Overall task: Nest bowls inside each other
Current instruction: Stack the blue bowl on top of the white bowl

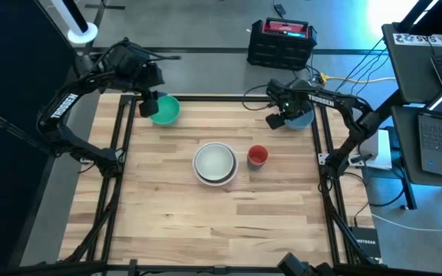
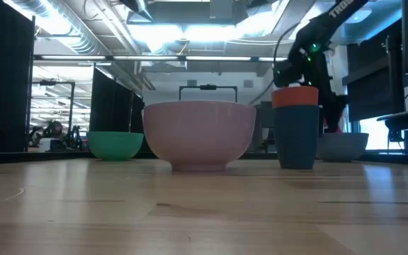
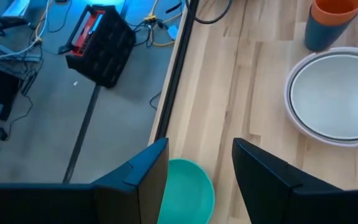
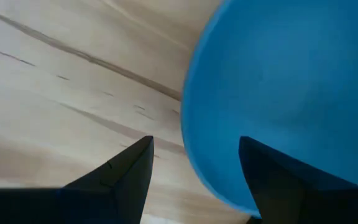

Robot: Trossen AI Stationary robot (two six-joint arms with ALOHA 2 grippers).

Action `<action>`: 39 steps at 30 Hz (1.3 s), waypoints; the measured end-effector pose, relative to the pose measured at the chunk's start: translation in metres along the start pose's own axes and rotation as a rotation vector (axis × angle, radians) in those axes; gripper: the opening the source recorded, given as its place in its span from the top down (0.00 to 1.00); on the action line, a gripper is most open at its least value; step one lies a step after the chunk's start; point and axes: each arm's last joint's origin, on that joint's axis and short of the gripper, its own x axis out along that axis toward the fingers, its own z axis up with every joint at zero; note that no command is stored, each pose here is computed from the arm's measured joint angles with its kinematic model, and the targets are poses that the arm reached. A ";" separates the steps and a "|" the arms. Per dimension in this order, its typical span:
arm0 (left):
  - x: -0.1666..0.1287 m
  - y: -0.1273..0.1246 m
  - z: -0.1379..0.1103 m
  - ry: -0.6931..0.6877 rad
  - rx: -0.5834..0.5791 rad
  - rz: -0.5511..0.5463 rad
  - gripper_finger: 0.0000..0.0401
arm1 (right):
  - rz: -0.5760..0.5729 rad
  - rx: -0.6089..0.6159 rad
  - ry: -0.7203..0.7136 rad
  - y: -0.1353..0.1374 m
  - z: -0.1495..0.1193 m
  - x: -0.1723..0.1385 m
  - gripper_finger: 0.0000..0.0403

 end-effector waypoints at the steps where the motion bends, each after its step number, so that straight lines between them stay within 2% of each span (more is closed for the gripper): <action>1: 0.000 0.000 0.000 -0.001 0.005 0.002 0.59 | 0.000 0.005 0.006 -0.002 -0.001 0.005 0.45; 6: 0.000 0.001 0.001 -0.013 0.021 0.008 0.59 | 0.021 0.022 0.021 -0.007 -0.008 0.029 0.46; 8: 0.000 0.001 0.001 -0.013 0.021 0.008 0.59 | 0.021 0.009 0.026 -0.008 -0.010 0.034 0.52; 10: 0.000 0.001 0.001 -0.013 0.021 0.007 0.59 | 0.014 -0.014 0.026 -0.008 -0.012 0.036 0.64; 12: 0.000 0.001 0.001 -0.013 0.021 0.007 0.59 | 0.016 -0.045 0.013 -0.007 -0.010 0.036 0.86; 13: 0.000 0.001 0.001 -0.013 0.021 0.007 0.59 | 0.011 -0.069 0.001 -0.007 -0.010 0.036 0.92; 15: 0.000 0.001 0.001 -0.013 0.021 0.007 0.59 | -0.004 -0.080 -0.004 -0.006 -0.008 0.032 0.97; 19: 0.000 0.001 0.001 -0.011 0.008 0.008 0.59 | 0.056 -0.210 -0.113 0.023 0.001 -0.013 0.98; 23: 0.000 0.002 0.000 -0.009 -0.011 0.010 0.59 | 0.137 -0.358 -0.239 0.055 -0.001 -0.067 0.99; 27: 0.001 0.003 0.000 -0.008 -0.030 0.011 0.59 | 0.225 -0.509 -0.362 0.082 -0.016 -0.122 0.99; 31: 0.002 0.003 -0.001 -0.002 -0.052 0.009 0.59 | 0.337 -0.674 -0.495 0.109 -0.044 -0.174 1.00; 34: 0.006 0.002 -0.003 0.019 -0.092 0.000 0.59 | 0.471 -0.821 -0.591 0.149 -0.067 -0.190 1.00; 37: 0.012 0.000 -0.004 0.040 -0.113 -0.010 0.59 | 0.566 -0.937 -0.561 0.188 -0.080 -0.186 1.00; 39: 0.017 -0.001 -0.005 0.053 -0.114 -0.017 0.59 | 0.573 -0.989 -0.503 0.211 -0.083 -0.177 1.00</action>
